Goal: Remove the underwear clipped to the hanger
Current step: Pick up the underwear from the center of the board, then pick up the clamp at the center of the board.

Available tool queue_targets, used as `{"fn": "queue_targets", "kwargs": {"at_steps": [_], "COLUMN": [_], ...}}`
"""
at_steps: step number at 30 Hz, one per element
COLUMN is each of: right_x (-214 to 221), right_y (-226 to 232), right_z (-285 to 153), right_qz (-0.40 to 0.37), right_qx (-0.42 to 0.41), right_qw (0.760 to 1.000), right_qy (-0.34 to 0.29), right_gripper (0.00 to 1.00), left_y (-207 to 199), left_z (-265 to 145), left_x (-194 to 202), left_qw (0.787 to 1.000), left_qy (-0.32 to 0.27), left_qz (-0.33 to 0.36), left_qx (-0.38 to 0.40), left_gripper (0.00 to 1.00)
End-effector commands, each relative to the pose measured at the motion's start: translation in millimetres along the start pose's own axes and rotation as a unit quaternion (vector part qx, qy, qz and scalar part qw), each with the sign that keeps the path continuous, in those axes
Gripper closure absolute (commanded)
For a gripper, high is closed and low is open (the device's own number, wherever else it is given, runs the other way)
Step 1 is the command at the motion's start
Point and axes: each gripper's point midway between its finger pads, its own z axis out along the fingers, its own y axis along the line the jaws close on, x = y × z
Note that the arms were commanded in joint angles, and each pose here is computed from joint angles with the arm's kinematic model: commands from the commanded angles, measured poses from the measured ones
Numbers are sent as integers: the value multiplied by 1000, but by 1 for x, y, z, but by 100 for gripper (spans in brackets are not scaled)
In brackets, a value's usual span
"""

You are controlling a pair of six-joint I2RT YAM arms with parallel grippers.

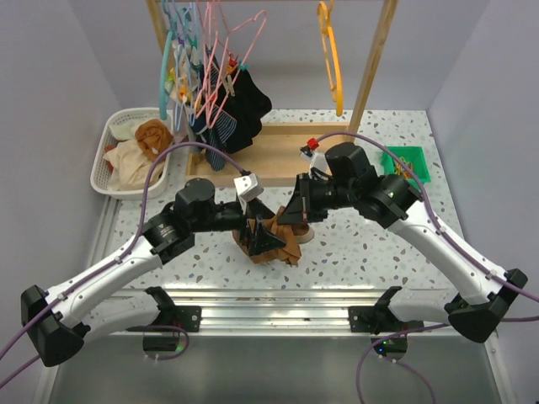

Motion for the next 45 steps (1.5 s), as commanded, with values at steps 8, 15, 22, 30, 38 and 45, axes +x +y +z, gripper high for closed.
{"fn": "queue_targets", "kwargs": {"at_steps": [8,15,22,30,38,45], "right_x": [-16,-27,3,35,17,10], "right_y": [84,22,-81,-133,-152,-186], "right_z": [-42,-50,-32,38,84,126], "right_qz": [-45,-20,1,-92,-221,-283], "right_qx": [-164,10,173,224,241,281], "right_qw": [985,996,981,970,943,909], "right_qy": [-26,-92,-87,20,62,121], "right_gripper": [100,14,1,4,10,18], "left_y": [-9,37,83,126,160,210], "left_z": [0,-26,-84,-144,-181,-220], "left_x": [-5,-15,-19,-3,-1,-15], "left_qw": [997,988,934,850,813,790], "left_qy": [36,14,-8,12,-8,-50], "left_qz": [69,43,-29,-138,-167,-201], "left_qx": [30,-146,-356,-509,-557,-577], "left_gripper": [95,100,100,100,100,100]}}
